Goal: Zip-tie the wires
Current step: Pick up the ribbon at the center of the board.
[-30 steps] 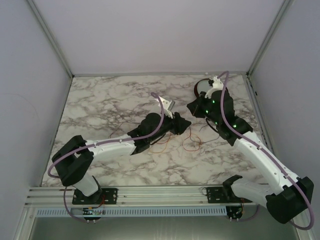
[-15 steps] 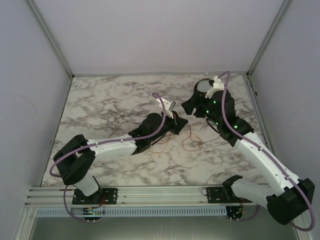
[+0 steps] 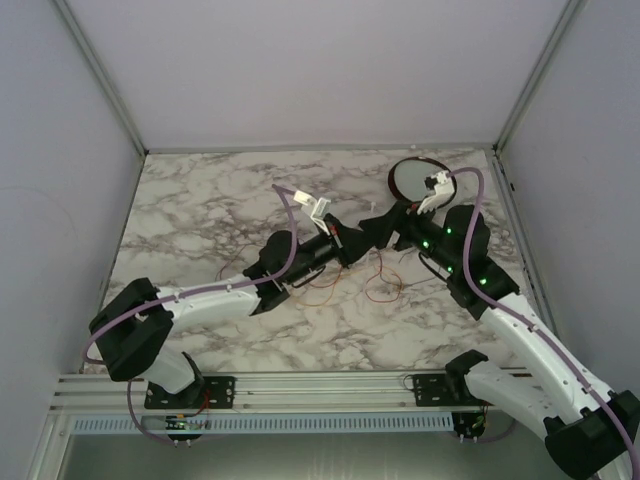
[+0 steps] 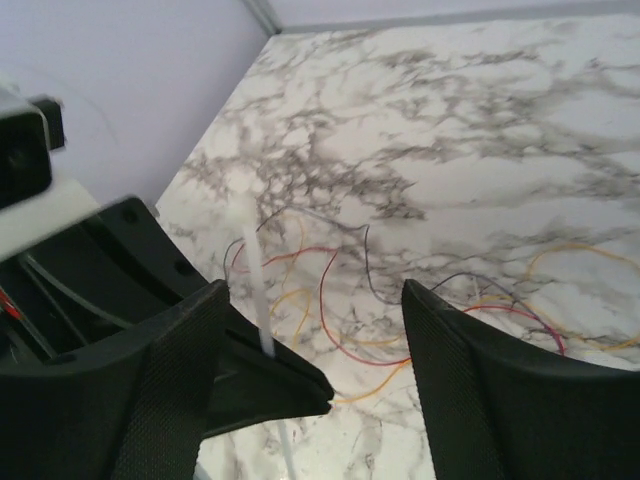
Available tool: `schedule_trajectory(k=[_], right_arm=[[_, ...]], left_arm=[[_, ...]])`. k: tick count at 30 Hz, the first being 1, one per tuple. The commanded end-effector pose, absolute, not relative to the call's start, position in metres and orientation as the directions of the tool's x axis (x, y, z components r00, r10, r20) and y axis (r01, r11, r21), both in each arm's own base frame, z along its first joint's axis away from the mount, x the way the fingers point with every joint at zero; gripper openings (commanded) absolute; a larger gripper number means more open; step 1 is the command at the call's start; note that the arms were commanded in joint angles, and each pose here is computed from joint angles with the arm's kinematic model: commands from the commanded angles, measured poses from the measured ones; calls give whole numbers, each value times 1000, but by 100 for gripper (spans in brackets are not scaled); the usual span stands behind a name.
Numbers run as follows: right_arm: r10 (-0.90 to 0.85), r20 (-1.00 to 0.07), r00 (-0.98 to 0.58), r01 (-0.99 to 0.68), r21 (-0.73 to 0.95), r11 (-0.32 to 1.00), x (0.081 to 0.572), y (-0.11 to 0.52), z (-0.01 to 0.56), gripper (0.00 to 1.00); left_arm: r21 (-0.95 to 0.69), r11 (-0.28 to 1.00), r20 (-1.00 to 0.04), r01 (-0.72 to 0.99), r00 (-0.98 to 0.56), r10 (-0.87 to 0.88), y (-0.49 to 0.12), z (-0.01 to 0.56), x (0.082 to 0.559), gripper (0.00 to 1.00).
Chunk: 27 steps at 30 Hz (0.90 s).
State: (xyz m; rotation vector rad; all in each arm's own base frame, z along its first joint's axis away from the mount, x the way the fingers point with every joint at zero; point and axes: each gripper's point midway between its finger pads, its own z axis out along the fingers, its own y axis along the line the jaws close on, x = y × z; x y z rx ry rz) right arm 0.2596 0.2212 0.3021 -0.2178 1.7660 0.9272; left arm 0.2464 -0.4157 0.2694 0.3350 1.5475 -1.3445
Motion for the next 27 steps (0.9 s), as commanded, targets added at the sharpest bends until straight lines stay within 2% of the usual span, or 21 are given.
schedule_trajectory(k=[1,6,10,15,16,21,24,27], right_arm=[[344,-872,-349,-688,488,538,240,235,338,66],[325,-871,-368,-712,489,504,233,241,337,45],[328,-871,-366,-725,488,486,227,241,342,31],[323,-867,-380,-714,497,494,226,239,331,2],[322,-868,-377,-713,494,498,226,238,331,0],[301,-893,-335,-699,450,556,235,233,333,0],[257,-924,-285,-684,383,620,244,225,338,0],[176,-953,-246,-661,298,689,253,219,330,0]], left_arm=[[-558,149,-762,816,-433,-482,-413,323,222,0],[-555,112,-747,825,-435,-503,-410,328,217,0],[-562,126,-743,817,-432,-512,-409,326,220,0],[-569,136,-744,811,-436,-506,-411,320,223,0],[-569,139,-744,810,-436,-506,-411,320,224,1],[-567,194,-768,801,-428,-476,-407,310,226,34],[-559,289,-800,777,-413,-436,-394,296,229,48],[-565,395,-811,724,-401,-426,-369,286,233,55]])
